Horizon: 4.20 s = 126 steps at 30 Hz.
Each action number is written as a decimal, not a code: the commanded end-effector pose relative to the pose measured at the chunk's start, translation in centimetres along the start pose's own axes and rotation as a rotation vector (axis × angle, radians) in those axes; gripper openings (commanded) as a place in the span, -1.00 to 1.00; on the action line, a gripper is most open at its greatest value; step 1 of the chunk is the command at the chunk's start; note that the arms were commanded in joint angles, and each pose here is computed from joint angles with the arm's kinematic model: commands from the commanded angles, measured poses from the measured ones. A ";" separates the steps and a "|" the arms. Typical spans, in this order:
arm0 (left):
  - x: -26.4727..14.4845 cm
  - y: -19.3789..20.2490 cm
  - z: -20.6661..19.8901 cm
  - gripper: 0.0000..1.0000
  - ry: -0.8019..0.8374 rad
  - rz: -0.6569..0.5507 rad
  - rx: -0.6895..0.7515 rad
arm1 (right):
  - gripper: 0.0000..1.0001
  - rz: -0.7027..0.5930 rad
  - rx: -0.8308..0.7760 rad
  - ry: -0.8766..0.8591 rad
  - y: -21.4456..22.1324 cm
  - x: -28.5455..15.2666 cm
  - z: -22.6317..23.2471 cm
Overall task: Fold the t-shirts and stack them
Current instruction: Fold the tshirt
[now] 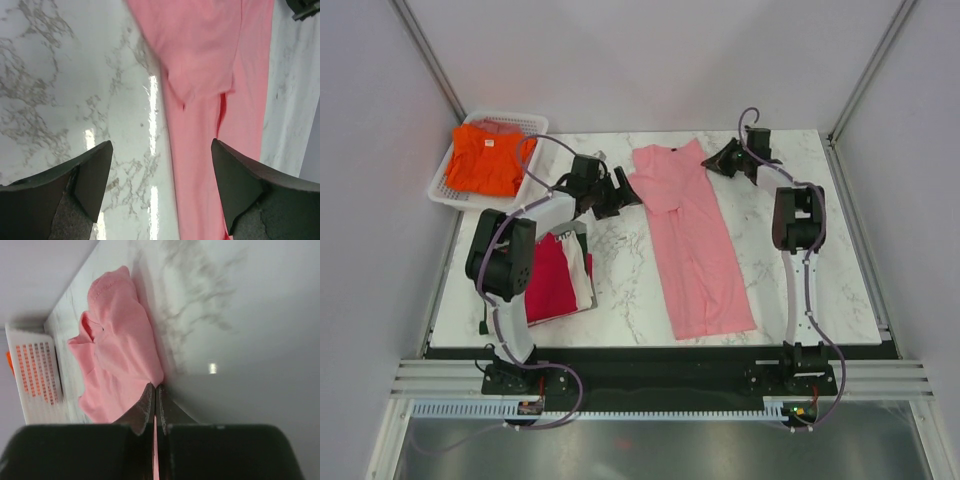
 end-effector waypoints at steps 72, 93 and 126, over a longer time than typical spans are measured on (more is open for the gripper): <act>-12.2 25.2 -10.3 0.54 0.109 0.245 0.283 | -0.19 0.105 -0.178 0.683 31.0 -35.4 -12.8; -8.3 26.1 -11.6 0.07 0.096 0.316 0.292 | -0.80 0.088 -0.204 0.631 30.5 -35.6 -11.1; -10.5 22.8 -13.7 -0.96 0.150 0.222 0.284 | -0.83 -0.096 -0.251 0.550 25.9 -36.2 -4.7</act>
Point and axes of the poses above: each gripper's point midway between its finger pads, its own x axis out along the fingers, its own z axis along the line the jaws close on, y = z × x, the point moved 1 cm from there along -x, back along the fingers, and after that the axes turned 10 degrees about x, right-handed, at the moved point
